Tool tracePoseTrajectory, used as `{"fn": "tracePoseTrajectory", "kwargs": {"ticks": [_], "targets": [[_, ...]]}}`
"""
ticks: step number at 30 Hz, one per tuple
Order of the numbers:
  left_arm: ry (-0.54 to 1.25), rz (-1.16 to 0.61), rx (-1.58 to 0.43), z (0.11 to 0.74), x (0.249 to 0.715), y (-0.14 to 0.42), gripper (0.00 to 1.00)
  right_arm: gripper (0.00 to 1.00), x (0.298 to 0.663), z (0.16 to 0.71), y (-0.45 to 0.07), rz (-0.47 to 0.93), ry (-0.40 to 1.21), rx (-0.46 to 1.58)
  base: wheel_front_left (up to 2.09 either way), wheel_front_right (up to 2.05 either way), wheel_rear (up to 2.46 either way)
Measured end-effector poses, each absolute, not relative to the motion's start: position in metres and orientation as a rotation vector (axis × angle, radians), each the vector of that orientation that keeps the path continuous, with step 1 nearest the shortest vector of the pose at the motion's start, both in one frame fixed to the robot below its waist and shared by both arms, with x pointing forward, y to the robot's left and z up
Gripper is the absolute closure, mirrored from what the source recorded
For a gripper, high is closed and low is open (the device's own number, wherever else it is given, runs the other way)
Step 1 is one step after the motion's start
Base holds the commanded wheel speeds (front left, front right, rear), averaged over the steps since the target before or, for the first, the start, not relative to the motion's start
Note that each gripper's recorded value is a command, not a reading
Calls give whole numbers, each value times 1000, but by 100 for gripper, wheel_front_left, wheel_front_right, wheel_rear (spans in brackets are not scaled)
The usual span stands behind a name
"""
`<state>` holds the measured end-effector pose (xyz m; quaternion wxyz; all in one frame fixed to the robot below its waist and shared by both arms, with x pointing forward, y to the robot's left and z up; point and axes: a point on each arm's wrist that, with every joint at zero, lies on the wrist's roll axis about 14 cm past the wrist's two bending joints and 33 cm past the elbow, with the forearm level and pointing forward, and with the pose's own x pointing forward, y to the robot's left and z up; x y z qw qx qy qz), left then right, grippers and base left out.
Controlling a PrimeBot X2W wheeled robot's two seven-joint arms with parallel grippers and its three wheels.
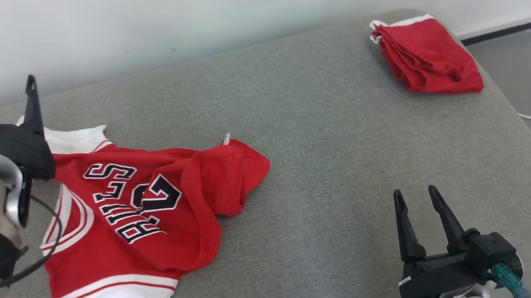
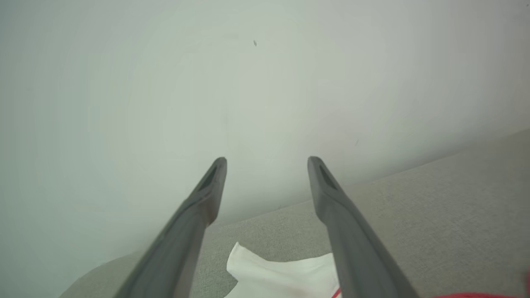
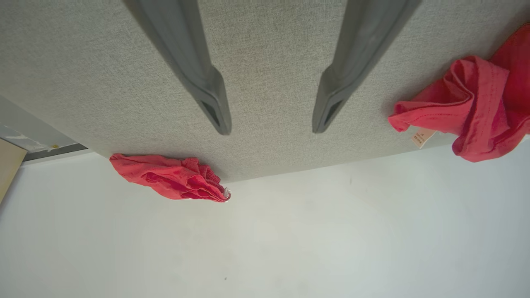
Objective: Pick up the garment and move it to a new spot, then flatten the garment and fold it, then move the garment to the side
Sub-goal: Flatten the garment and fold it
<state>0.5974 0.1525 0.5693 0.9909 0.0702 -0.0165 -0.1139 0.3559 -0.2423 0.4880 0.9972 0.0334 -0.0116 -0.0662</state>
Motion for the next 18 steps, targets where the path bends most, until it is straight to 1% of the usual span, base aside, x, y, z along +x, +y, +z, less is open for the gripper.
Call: {"fn": "tracePoseTrajectory", "kwargs": {"ticks": [3,6,11,18], "targets": [[-96,-230,110,587,585,151,0,0,355,488,-237,-117,-24,72,0,0,0],[-125,-213,88,590,566,158,0,0,356,489,-229,-94,-29,78,0,0,0],[-158,-166,56,589,531,175,0,0,356,490,-217,-55,-35,81,0,0,0],[-150,-76,21,571,477,204,0,0,357,493,-200,-3,-43,82,0,0,0]]}}
